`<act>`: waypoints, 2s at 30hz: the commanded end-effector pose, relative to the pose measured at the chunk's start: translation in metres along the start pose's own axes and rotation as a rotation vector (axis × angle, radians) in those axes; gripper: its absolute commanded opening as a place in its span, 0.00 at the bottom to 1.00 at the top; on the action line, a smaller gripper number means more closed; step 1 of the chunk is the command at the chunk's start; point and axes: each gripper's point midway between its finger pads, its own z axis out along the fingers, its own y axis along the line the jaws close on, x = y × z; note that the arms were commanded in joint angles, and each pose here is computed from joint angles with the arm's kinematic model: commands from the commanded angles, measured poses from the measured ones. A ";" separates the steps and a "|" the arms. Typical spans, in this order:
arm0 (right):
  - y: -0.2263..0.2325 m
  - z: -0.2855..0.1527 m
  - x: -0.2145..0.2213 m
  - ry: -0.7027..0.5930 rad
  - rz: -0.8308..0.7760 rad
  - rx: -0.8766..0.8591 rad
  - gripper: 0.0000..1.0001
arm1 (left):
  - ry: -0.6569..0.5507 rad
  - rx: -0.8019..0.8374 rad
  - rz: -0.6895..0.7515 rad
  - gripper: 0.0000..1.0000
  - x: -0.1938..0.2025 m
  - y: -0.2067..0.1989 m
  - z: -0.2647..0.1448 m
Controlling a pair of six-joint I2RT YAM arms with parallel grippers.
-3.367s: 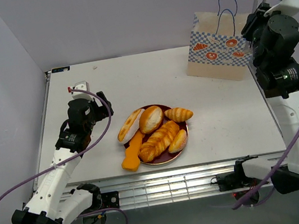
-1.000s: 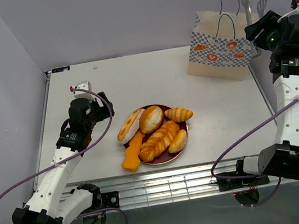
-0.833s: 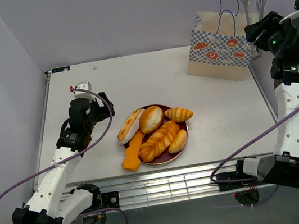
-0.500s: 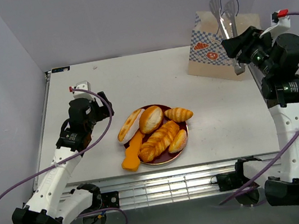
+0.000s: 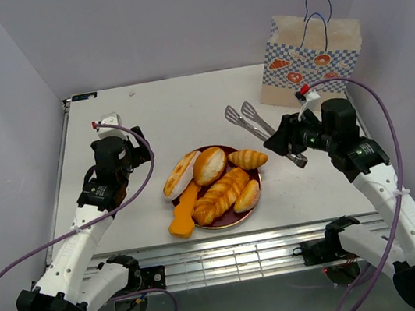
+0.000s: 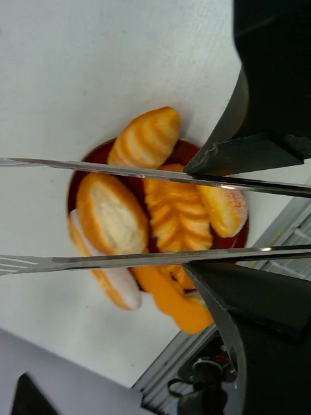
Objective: Place the fake bread into the paper bag
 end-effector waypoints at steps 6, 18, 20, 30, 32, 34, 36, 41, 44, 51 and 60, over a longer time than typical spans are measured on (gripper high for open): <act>-0.035 -0.019 0.047 0.087 -0.114 0.162 0.59 | -0.054 -0.029 -0.010 0.98 -0.020 0.004 -0.008; -0.056 -0.028 0.106 0.248 0.007 0.254 0.61 | -0.050 -0.032 -0.012 0.98 -0.020 0.004 -0.008; -0.057 -0.027 0.118 0.266 0.035 0.248 0.62 | -0.049 -0.029 -0.011 0.98 -0.020 0.003 -0.007; -0.060 -0.023 0.138 0.290 0.124 0.254 0.63 | -0.044 -0.017 -0.012 0.98 -0.019 0.001 -0.008; -0.052 -0.018 0.144 0.296 0.159 0.198 0.64 | -0.043 -0.014 -0.012 0.98 -0.019 0.001 -0.008; -0.045 -0.017 0.147 0.305 0.177 0.156 0.63 | -0.043 -0.014 -0.012 0.98 -0.019 0.001 -0.008; -0.040 -0.013 0.153 0.310 0.209 0.121 0.63 | -0.043 -0.014 -0.012 0.98 -0.019 0.001 -0.008; -0.032 -0.008 0.156 0.313 0.246 0.066 0.60 | -0.039 -0.009 -0.013 0.98 -0.018 0.000 -0.007; -0.034 -0.008 0.152 0.302 0.240 0.078 0.55 | -0.037 -0.008 -0.012 0.98 -0.018 0.000 -0.007; -0.035 -0.008 0.138 0.273 0.224 0.102 0.35 | -0.032 -0.002 -0.013 0.98 -0.017 -0.002 -0.006; -0.020 -0.012 0.105 0.199 0.182 0.065 0.08 | -0.033 -0.001 -0.013 0.98 -0.017 -0.002 -0.007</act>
